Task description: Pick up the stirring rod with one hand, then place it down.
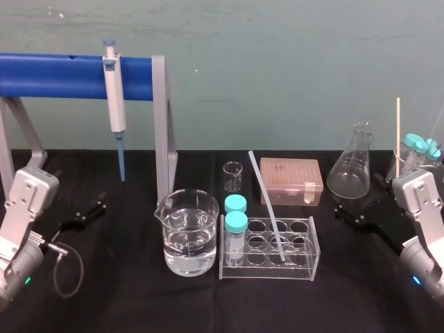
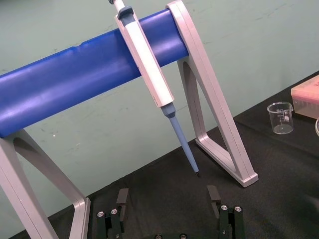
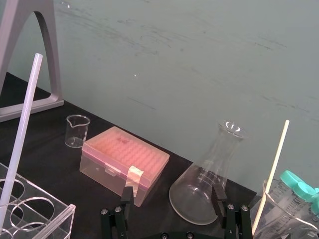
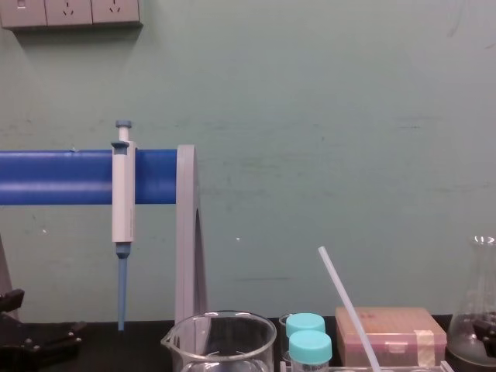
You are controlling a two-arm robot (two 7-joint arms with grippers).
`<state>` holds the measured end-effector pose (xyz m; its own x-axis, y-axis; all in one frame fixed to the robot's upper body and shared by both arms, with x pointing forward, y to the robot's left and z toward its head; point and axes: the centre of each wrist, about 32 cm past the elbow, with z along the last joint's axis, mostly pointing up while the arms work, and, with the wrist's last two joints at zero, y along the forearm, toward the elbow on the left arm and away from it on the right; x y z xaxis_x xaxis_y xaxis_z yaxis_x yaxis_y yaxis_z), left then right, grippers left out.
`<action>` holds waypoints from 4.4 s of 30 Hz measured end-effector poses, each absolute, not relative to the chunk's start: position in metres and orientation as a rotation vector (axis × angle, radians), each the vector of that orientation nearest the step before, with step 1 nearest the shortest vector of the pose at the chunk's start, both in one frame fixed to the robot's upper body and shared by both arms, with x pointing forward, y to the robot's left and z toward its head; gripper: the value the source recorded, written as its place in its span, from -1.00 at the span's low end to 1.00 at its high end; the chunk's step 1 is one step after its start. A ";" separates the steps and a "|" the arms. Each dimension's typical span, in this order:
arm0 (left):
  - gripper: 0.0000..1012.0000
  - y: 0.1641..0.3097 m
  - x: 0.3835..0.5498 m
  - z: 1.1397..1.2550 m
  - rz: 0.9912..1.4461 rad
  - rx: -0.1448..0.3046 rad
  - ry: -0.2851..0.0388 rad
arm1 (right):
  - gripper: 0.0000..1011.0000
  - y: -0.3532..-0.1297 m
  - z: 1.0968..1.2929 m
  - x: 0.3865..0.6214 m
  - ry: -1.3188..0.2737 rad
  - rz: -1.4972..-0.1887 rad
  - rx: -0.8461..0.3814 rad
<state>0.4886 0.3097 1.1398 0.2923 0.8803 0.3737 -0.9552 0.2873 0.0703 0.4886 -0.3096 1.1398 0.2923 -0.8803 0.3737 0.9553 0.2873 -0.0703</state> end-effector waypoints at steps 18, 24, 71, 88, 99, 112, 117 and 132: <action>0.98 0.310 0.489 1.140 1.248 0.305 -0.285 | 0.98 -0.310 1.140 0.489 -0.285 -1.248 -0.304; 0.98 0.310 0.489 1.140 1.248 0.305 -0.285 | 0.98 -0.310 1.140 0.489 -0.285 -1.248 -0.304; 0.98 0.310 0.489 1.140 1.248 0.305 -0.285 | 0.98 -0.312 1.148 0.492 -0.271 -1.241 -0.268; 0.98 0.310 0.489 1.140 1.248 0.304 -0.285 | 0.98 -0.293 1.205 0.521 0.197 -0.961 0.017; 0.98 0.310 0.489 1.140 1.248 0.304 -0.285 | 0.98 -0.266 1.210 0.542 0.228 -0.841 -0.025; 0.98 0.310 0.489 1.140 1.248 0.304 -0.285 | 0.98 -0.248 1.206 0.557 0.206 -0.821 -0.102; 0.98 0.310 0.489 1.140 1.248 0.304 -0.285 | 0.98 -0.242 1.204 0.560 0.202 -0.835 -0.139; 0.98 0.310 0.489 1.140 1.248 0.304 -0.285 | 0.98 -0.239 1.202 0.562 0.180 -0.852 -0.185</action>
<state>0.4886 0.3097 1.1398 0.2923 0.8803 0.3737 -0.9553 0.2873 0.0702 0.5624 -0.2389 1.2019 0.6449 -0.7597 -0.0836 0.7284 0.6441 -0.2338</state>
